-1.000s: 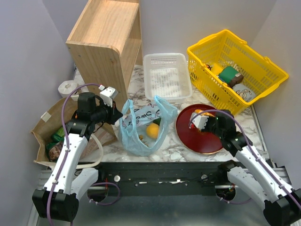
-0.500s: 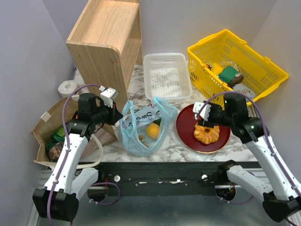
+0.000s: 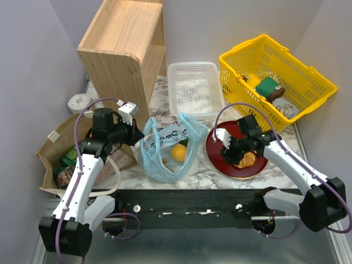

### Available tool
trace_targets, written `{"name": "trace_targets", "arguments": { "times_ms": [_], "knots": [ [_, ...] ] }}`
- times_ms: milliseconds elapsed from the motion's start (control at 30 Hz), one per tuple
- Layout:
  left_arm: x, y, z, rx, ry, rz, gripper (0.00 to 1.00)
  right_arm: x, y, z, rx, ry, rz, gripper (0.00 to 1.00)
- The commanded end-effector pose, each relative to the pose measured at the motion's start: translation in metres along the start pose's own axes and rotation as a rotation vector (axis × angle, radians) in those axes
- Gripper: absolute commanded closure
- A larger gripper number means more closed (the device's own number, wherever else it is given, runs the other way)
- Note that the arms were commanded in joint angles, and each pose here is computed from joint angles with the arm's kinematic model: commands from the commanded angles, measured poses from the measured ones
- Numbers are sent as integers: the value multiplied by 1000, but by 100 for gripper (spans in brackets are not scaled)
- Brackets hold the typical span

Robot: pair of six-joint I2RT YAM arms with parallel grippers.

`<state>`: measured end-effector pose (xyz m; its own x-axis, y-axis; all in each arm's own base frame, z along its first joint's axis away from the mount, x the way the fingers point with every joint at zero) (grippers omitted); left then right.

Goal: Untie the knot of the grocery bags and take out the mixed food

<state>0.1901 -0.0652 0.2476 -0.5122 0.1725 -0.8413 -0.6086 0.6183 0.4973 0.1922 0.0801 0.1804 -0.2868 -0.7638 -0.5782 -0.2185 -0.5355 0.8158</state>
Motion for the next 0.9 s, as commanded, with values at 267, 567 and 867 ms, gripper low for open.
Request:
{"name": "trace_targets", "arguments": {
  "times_ms": [267, 567, 867],
  "knots": [
    [-8, 5, -2, 8, -2, -14, 100, 9, -33, -15, 50, 26, -30, 41],
    [-10, -2, 3, 4, -8, -35, 100, 31, -45, -32, 154, 157, 139, 44],
    [-5, -4, 3, 6, -13, -34, 100, 68, -32, -24, 243, 120, 270, 51]
  ]
}}
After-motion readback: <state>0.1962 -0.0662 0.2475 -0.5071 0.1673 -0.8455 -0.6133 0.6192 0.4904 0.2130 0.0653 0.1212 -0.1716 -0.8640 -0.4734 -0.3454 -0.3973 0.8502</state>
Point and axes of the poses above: each gripper's point midway between its finger pads, its own y axis back along the fingers, its own z axis along the line the jaws close on, x = y × z, the point moved 10 cm from there along y, back along the fingers, and after that the axes turned 6 degrees about -y, right-handed, at the moved point
